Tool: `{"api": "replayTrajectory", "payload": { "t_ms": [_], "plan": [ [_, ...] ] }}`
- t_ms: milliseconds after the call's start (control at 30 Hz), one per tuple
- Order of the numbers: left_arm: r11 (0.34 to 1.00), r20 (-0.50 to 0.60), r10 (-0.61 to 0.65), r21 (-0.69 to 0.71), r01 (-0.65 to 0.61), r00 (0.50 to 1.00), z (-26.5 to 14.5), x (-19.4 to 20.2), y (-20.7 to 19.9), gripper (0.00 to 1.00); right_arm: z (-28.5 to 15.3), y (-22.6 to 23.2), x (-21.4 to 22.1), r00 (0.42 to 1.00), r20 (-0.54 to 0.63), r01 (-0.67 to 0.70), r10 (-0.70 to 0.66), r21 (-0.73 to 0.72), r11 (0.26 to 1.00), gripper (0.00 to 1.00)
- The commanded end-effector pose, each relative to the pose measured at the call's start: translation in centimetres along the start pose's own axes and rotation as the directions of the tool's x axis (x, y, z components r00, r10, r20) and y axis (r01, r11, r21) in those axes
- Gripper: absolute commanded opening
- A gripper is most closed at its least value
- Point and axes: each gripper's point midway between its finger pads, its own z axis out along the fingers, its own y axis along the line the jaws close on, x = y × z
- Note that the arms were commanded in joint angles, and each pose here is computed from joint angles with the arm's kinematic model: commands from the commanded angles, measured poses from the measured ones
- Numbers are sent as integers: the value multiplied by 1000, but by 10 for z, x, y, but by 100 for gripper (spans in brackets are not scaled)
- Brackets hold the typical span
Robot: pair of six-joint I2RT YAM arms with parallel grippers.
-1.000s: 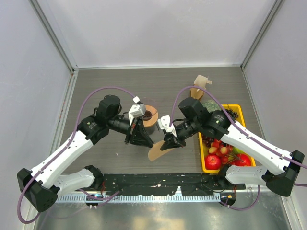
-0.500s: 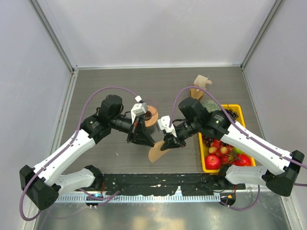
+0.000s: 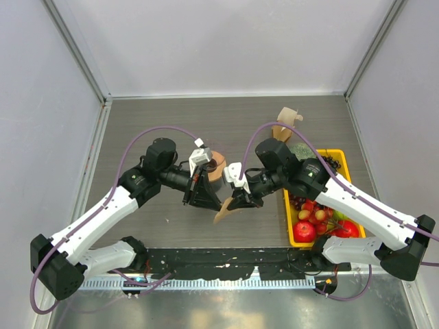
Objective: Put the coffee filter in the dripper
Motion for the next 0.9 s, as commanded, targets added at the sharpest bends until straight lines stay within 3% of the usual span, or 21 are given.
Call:
{"api": "replayTrajectory", "payload": {
  "t_ms": [0,567,667,867],
  "plan": [
    [999,22,43,32,-44,999,0,-9,-8,0,-3,-12,-17,998,34,45,-47,62,997,5],
    [998,47,44,-57,-41,998,-5,-19,3,0,-6,-6,-13,998,32,50,-52,58,997,5],
    [996,57,50,-78,-45,997,-10,-23,4,28,-7,-5,-9,999,25,45,-47,62,997,5],
    [993,52,78,-96,-72,996,-14,-21,2,43,-9,-6,-6,999,19,40,-41,78,996,5]
  ]
}}
